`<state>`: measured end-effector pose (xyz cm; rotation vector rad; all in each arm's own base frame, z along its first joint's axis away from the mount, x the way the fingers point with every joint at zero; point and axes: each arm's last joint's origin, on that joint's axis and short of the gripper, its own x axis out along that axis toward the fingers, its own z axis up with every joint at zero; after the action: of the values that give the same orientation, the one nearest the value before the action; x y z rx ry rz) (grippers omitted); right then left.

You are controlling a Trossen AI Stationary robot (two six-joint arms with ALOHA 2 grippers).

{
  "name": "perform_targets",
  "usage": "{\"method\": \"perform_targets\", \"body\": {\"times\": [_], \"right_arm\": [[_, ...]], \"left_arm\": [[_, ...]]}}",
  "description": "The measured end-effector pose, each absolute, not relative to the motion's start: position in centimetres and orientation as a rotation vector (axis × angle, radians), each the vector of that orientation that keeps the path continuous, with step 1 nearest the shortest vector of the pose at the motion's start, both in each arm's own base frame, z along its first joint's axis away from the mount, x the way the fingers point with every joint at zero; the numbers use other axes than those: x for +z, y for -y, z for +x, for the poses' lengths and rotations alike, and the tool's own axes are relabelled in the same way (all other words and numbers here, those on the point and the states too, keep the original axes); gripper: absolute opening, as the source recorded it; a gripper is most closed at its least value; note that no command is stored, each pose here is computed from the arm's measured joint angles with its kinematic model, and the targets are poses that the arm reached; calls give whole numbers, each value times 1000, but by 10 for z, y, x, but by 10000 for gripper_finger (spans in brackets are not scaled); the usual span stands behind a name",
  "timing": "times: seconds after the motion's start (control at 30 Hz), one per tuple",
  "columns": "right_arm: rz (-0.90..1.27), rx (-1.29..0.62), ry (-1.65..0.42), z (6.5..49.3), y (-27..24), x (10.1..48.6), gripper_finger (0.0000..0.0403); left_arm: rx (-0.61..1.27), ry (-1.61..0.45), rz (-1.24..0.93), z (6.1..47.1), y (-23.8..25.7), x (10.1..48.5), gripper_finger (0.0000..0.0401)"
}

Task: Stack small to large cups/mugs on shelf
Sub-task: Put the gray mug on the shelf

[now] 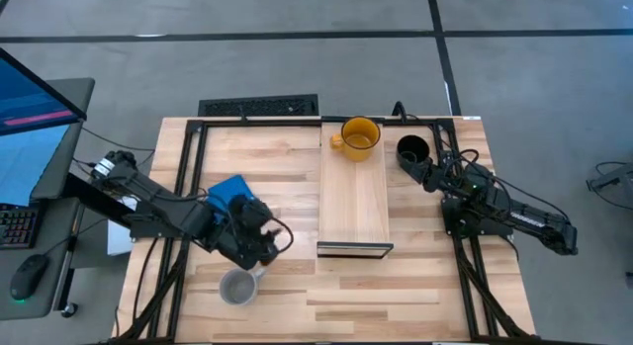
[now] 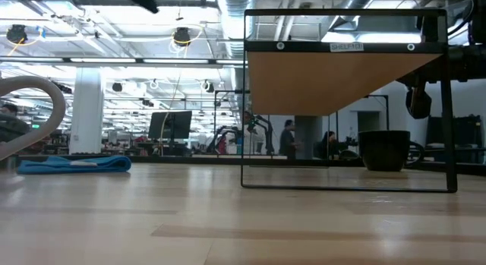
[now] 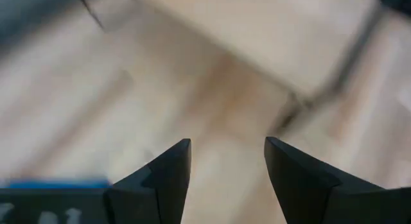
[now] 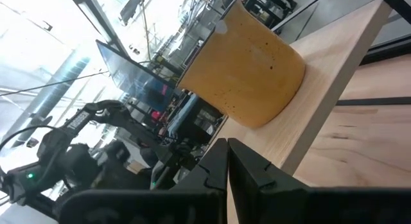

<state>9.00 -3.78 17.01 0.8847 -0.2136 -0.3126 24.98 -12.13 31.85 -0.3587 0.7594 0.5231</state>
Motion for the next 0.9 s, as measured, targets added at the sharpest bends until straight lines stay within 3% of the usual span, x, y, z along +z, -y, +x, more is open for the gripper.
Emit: {"method": "perform_targets", "body": {"times": [0.17,0.37,0.57,0.9], "right_arm": [[885,-312,213,90,38,170,33],[886,-313,210,90,38,170,33],[886,-310,209,90,38,170,33],[886,-310,209,90,38,170,33]], "left_arm": [[344,-969,-555,247,130,316,190],[372,-1029,-714,239,141,314,190],[539,-1186,-867,209,160,308,190],[832,-1074,-1238,184,193,303,190]]}}
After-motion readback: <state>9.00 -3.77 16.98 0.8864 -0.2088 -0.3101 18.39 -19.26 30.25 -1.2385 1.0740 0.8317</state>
